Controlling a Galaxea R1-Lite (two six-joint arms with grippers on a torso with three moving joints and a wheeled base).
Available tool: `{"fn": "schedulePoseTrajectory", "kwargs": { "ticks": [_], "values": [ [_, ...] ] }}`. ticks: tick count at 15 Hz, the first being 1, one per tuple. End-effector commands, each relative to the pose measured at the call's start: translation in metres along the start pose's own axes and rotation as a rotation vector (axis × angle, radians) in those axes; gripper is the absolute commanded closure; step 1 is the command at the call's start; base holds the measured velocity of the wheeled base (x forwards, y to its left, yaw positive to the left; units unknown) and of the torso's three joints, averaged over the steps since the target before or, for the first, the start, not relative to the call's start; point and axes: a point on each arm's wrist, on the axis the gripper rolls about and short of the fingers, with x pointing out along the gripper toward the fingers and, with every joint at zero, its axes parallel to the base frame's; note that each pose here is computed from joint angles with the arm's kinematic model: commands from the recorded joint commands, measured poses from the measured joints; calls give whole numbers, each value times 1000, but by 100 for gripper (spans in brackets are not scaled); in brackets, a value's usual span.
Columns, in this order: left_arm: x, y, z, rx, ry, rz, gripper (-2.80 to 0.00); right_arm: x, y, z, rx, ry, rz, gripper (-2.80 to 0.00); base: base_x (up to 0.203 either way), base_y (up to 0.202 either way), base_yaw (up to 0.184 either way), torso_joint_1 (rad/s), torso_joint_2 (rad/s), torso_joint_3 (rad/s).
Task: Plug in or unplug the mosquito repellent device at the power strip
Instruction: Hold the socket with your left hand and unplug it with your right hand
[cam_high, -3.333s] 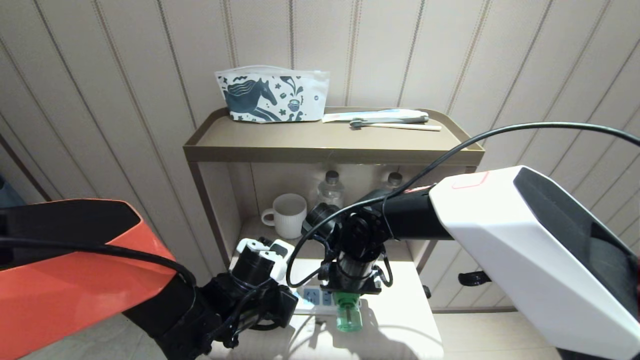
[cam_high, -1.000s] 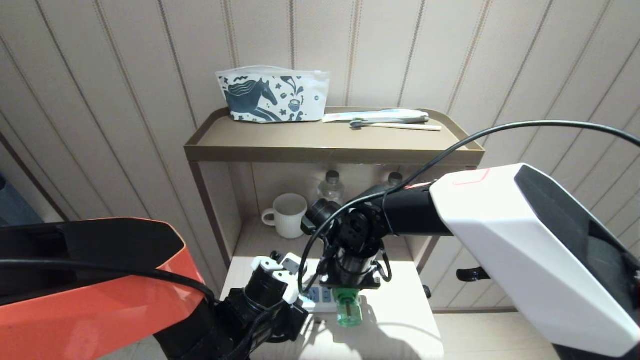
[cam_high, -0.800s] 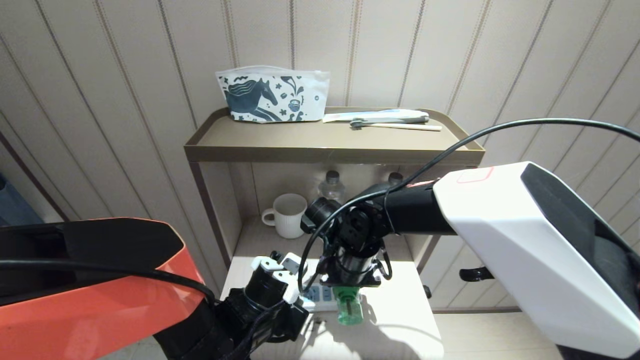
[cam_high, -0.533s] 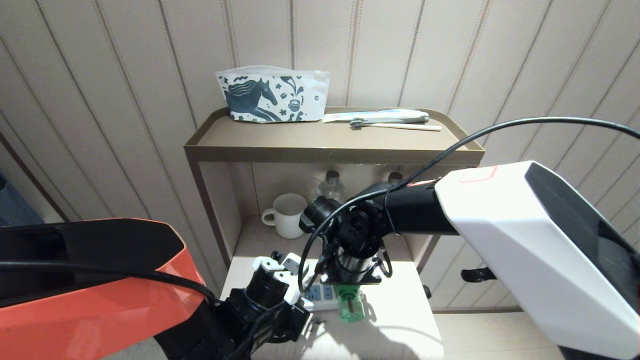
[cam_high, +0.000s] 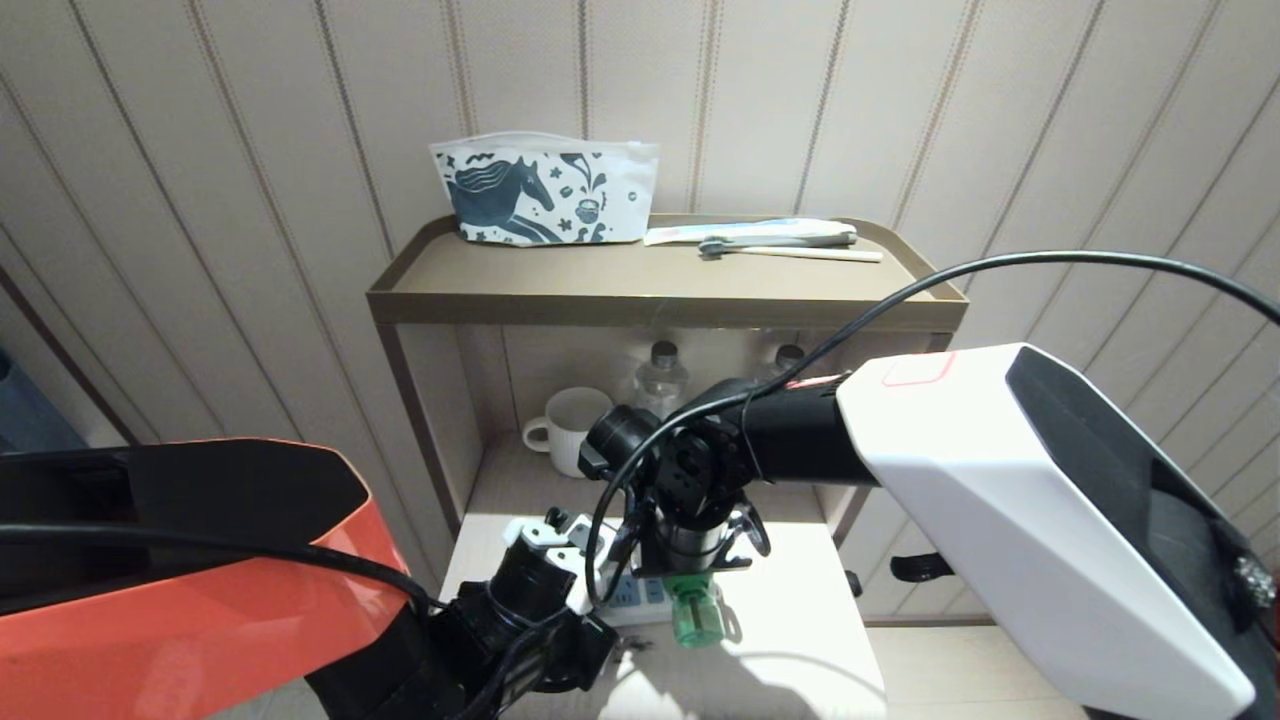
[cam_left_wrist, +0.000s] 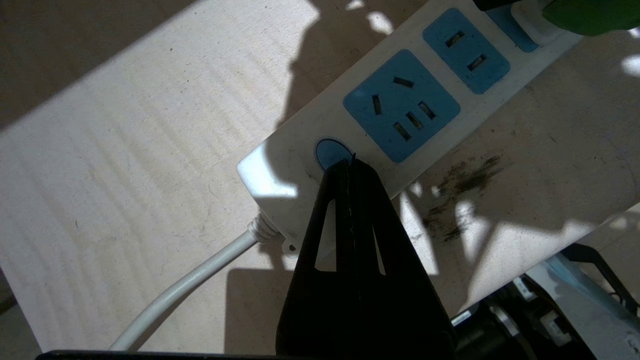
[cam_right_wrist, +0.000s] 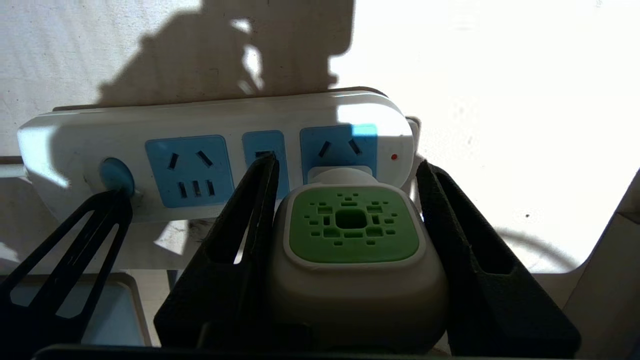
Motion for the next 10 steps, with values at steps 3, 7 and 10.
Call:
{"fn": "schedulePoseTrajectory", "kwargs": {
  "ticks": [3, 7, 10],
  "values": [
    [0, 0, 1, -1, -7, 3, 0, -12, -4, 3, 9, -12, -1, 0, 0, 0, 0, 0, 0, 0],
    [-1, 0, 1, -2, -7, 3, 0, -15, -4, 4, 11, -17, 3, 0, 0, 0, 0, 0, 0, 0],
    [-1, 0, 3, -4, -15, 3, 0, -8, 0, -1, -3, -13, -17, 0, 0, 0, 0, 0, 0, 0]
  ]
}}
